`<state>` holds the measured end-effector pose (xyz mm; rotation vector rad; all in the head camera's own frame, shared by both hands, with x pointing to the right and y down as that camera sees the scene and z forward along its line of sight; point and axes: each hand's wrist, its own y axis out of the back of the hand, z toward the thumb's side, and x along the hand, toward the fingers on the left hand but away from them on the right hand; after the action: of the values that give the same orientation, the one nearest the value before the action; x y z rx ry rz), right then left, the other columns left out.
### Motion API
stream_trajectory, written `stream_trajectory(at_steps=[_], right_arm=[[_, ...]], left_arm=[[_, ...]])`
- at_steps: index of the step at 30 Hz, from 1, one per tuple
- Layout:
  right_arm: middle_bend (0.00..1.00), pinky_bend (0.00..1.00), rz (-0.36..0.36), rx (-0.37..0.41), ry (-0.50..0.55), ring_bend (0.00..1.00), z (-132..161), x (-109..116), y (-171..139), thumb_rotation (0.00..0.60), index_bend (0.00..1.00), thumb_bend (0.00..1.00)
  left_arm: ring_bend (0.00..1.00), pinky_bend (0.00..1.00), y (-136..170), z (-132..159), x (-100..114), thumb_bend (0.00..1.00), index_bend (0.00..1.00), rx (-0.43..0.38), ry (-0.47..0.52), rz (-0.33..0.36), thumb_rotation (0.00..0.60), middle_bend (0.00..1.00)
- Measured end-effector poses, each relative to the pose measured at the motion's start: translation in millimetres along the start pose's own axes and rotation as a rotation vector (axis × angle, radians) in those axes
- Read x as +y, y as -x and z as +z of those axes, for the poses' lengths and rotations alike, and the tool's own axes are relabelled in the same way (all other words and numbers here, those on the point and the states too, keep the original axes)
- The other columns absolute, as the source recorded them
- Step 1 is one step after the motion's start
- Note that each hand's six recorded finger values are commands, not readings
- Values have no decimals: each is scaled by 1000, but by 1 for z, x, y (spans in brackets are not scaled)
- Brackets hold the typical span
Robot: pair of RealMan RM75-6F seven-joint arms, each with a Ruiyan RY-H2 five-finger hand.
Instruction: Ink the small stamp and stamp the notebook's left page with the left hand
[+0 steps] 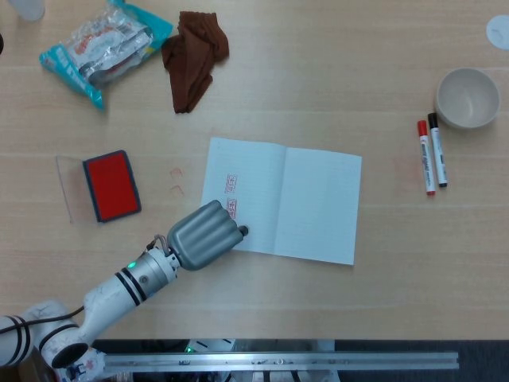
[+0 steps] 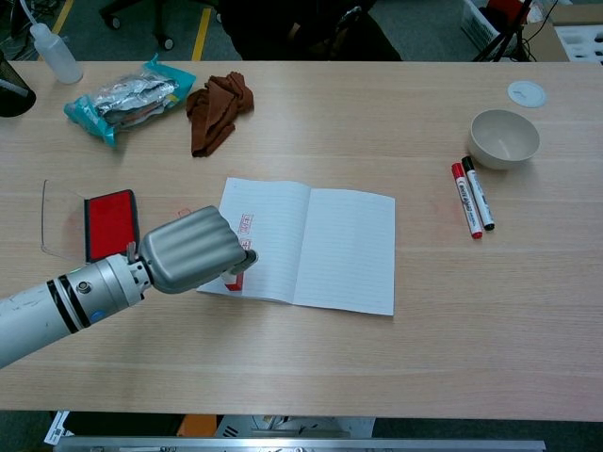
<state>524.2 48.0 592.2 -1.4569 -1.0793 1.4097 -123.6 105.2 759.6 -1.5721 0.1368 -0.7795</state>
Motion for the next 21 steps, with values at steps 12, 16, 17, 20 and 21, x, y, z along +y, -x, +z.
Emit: stream_trajectory(at_steps=[12, 16, 17, 20, 21], right_arm=[[473, 538, 0, -7, 0, 496, -2, 0, 0, 600, 341, 222], [473, 538, 1, -8, 0, 497, -3, -1, 0, 600, 341, 222], [473, 538, 1, -9, 0, 497, -3, -1, 0, 600, 341, 222], [473, 538, -1, -11, 0, 497, -4, 0, -1, 600, 341, 222], [473, 538, -1, -13, 0, 497, -4, 0, -1, 600, 341, 223]], left_arm=[[1000, 1000, -4, -3, -5, 344, 574, 13, -2, 3, 600, 1000], [1000, 1000, -5, -2, -7, 344, 574, 10, 0, -3, 600, 1000], [1000, 1000, -5, -2, -7, 344, 574, 9, 1, -5, 600, 1000], [1000, 1000, -6, -1, -9, 345, 574, 4, 4, -11, 600, 1000], [1000, 1000, -6, -1, -9, 346, 574, 3, 6, -14, 600, 1000]])
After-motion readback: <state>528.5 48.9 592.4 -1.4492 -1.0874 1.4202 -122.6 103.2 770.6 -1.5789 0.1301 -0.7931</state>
